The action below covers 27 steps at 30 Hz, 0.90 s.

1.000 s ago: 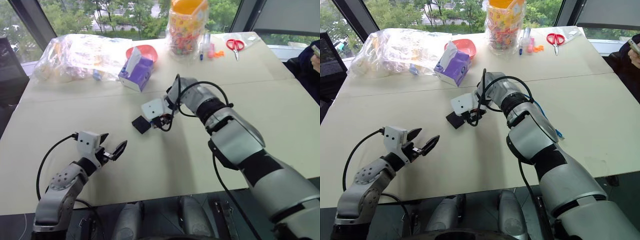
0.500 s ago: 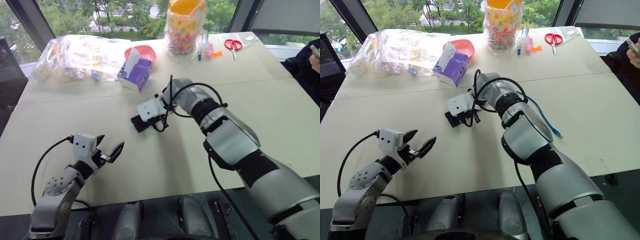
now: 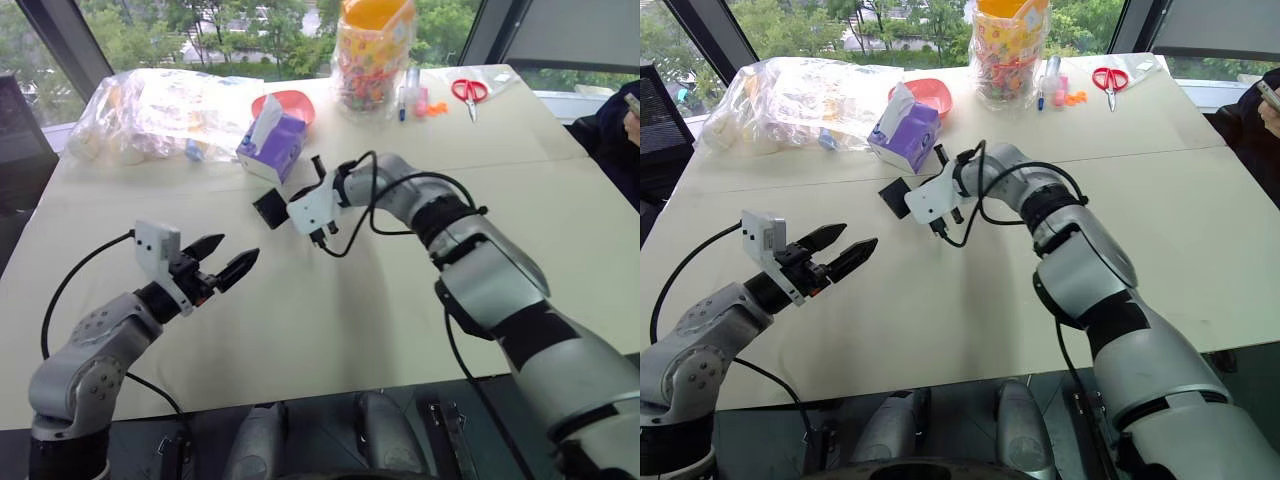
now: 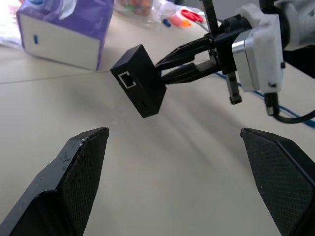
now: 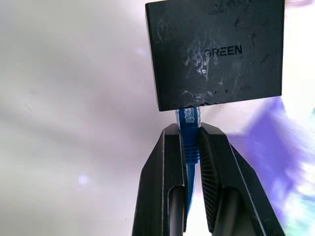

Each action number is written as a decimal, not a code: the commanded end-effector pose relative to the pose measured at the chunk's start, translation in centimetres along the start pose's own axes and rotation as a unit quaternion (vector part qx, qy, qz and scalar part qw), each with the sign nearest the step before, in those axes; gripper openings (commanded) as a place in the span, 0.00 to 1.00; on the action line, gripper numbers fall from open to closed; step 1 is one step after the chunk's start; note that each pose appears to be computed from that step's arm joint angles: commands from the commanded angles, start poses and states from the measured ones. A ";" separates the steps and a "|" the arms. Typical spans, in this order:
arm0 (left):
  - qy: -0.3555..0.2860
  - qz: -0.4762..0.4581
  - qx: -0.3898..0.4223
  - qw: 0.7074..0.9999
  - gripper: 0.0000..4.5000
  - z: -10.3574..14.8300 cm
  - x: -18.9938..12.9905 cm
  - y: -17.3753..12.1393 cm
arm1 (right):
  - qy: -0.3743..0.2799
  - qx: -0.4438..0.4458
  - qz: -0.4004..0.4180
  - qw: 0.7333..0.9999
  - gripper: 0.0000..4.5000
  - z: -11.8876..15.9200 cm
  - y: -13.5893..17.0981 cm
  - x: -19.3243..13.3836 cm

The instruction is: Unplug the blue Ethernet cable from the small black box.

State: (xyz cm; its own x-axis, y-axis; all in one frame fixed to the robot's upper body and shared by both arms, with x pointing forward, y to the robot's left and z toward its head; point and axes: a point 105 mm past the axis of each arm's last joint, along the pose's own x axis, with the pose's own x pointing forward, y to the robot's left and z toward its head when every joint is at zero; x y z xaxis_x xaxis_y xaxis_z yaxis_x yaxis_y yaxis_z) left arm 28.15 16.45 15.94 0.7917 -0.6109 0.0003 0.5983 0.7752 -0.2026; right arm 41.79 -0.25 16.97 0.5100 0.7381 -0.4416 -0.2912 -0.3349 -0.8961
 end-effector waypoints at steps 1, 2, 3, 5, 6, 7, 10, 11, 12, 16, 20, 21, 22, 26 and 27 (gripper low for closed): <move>-0.009 -0.032 0.000 0.999 1.00 1.0 0.9 -1.1 | -0.063 -0.023 -0.092 0.994 0.02 2.5 -1.2 -0.7; -0.010 -0.037 -0.003 0.999 1.00 1.2 1.1 -1.2 | -0.070 -0.028 -0.110 0.991 0.02 2.8 -1.0 -1.0; -0.012 -0.040 -0.005 0.999 1.00 1.4 1.3 -1.2 | -0.073 -0.033 -0.126 0.989 0.02 3.2 -0.9 -1.3; -0.015 -0.047 -0.010 0.999 1.00 2.0 1.7 -1.1 | -0.080 -0.035 -0.170 0.982 0.02 4.2 -0.7 -2.0; -0.015 -0.052 -0.010 0.998 1.00 2.2 1.9 -1.2 | -0.081 -0.036 -0.190 0.978 0.02 4.8 -0.7 -2.3; -0.012 -0.058 -0.009 0.998 1.00 2.3 2.1 -1.2 | -0.082 -0.036 -0.209 0.974 0.02 5.3 -0.6 -2.6; -0.004 -0.068 -0.005 0.998 1.00 2.3 2.4 -1.4 | -0.080 -0.040 -0.239 0.967 0.02 6.3 -0.6 -3.3; -0.002 -0.069 -0.004 0.998 1.00 2.3 2.4 -1.4 | -0.079 -0.043 -0.246 0.965 0.02 6.5 -0.7 -3.5; -0.002 -0.070 -0.004 0.998 1.00 2.3 2.5 -1.4 | -0.074 -0.044 -0.255 0.963 0.02 6.5 -0.9 -3.8; 0.001 -0.069 -0.001 0.998 1.00 2.3 2.6 -1.3 | -0.058 -0.045 -0.272 0.959 0.02 6.4 -1.3 -4.3; -0.010 -0.057 0.005 0.998 1.00 2.6 2.7 -0.9 | -0.061 -0.043 -0.262 0.962 0.02 6.6 -0.7 -4.3; -0.016 -0.054 0.007 0.998 1.00 2.8 2.8 -0.8 | -0.062 -0.040 -0.258 0.963 0.02 6.6 -0.5 -4.3; -0.019 -0.052 0.008 0.998 1.00 3.0 2.8 -0.8 | -0.062 -0.039 -0.256 0.964 0.02 6.6 -0.4 -4.3; -0.026 -0.051 0.009 0.998 1.00 3.4 2.8 -0.7 | -0.063 -0.035 -0.252 0.965 0.02 6.7 -0.2 -4.2; -0.026 -0.051 0.009 0.998 1.00 3.4 2.7 -0.7 | -0.063 -0.035 -0.251 0.965 0.02 6.7 -0.1 -4.2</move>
State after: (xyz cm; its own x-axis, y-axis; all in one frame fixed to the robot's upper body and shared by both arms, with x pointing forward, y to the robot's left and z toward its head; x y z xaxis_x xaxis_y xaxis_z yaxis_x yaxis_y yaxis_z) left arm 30.42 14.49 18.02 0.7284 -0.6849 0.0213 0.6723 0.7083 -0.2150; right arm 35.00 0.10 17.49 0.5006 0.8657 -0.0038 -0.0149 0.0043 -0.9999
